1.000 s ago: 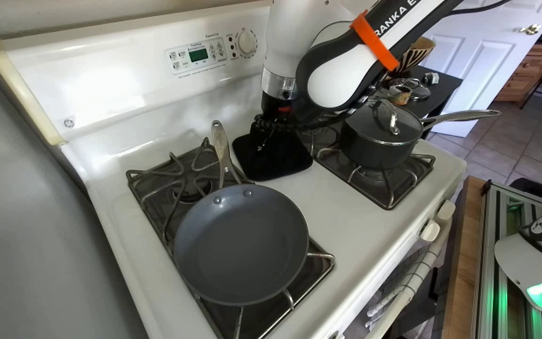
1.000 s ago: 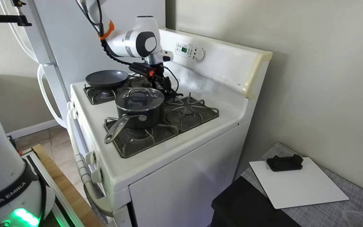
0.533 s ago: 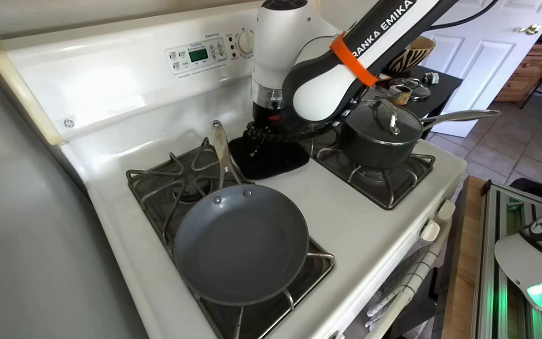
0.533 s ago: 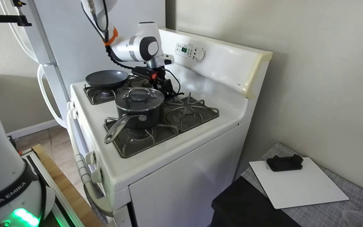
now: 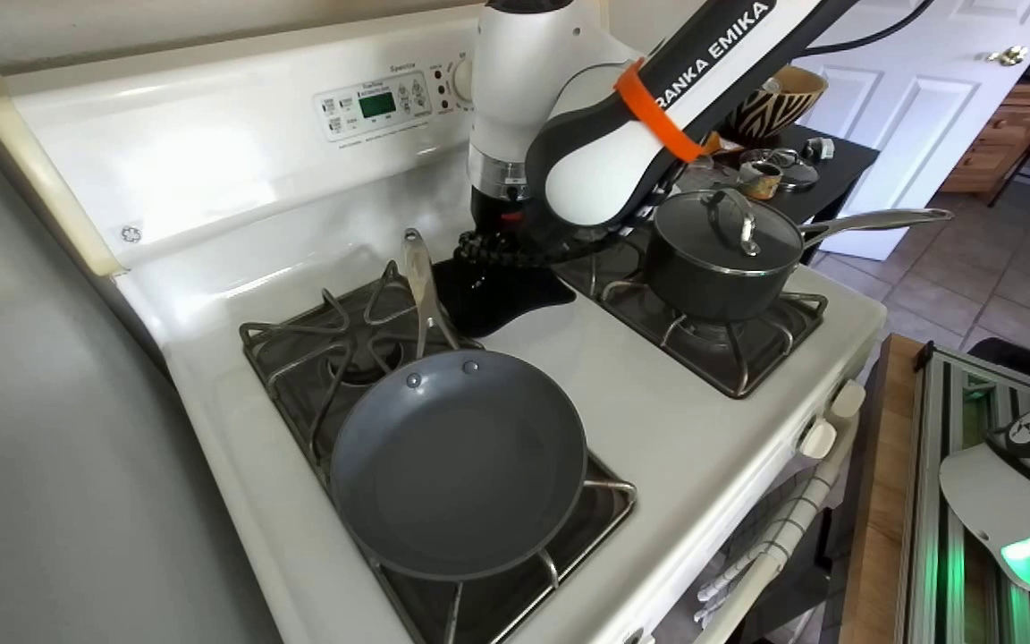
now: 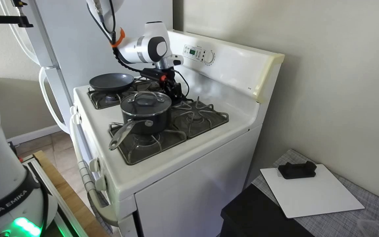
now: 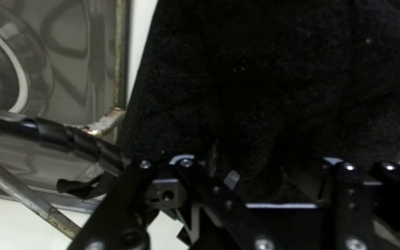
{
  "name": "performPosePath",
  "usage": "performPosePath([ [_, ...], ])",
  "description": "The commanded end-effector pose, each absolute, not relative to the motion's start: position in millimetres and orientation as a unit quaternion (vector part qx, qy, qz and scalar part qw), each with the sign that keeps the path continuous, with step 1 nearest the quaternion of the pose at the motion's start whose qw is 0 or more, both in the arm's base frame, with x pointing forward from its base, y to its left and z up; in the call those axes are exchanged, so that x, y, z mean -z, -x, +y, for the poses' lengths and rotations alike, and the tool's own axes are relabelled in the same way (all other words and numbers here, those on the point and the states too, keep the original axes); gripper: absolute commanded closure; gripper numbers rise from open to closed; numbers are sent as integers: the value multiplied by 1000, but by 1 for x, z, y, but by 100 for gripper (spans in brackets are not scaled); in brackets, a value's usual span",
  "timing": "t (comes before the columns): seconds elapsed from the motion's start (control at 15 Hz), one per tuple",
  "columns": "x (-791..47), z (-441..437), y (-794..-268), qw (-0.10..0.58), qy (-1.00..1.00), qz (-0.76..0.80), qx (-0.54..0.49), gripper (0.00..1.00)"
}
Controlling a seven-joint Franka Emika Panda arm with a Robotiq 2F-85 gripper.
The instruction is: Use the black trivet mat to lift the lid from the pot and put it on the stove
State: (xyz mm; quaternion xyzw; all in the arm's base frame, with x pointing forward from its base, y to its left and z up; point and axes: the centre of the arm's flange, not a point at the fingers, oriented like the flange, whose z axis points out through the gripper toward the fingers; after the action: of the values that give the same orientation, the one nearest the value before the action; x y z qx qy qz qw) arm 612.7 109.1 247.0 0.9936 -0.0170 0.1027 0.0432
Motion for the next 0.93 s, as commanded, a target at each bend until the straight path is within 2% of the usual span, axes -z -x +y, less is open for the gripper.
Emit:
performPosePath([
  [0.0, -231, 112, -617, 56, -994, -22, -93, 88],
  [0.07, -231, 111, -618, 55, -994, -22, -92, 98],
  [0.13, -233, 112, -617, 54, -994, -22, -91, 100],
  [0.27, -238, 112, -616, 49, -994, -20, -91, 97],
  [0.87, -306, 106, -607, 12, -992, -19, -124, 100],
])
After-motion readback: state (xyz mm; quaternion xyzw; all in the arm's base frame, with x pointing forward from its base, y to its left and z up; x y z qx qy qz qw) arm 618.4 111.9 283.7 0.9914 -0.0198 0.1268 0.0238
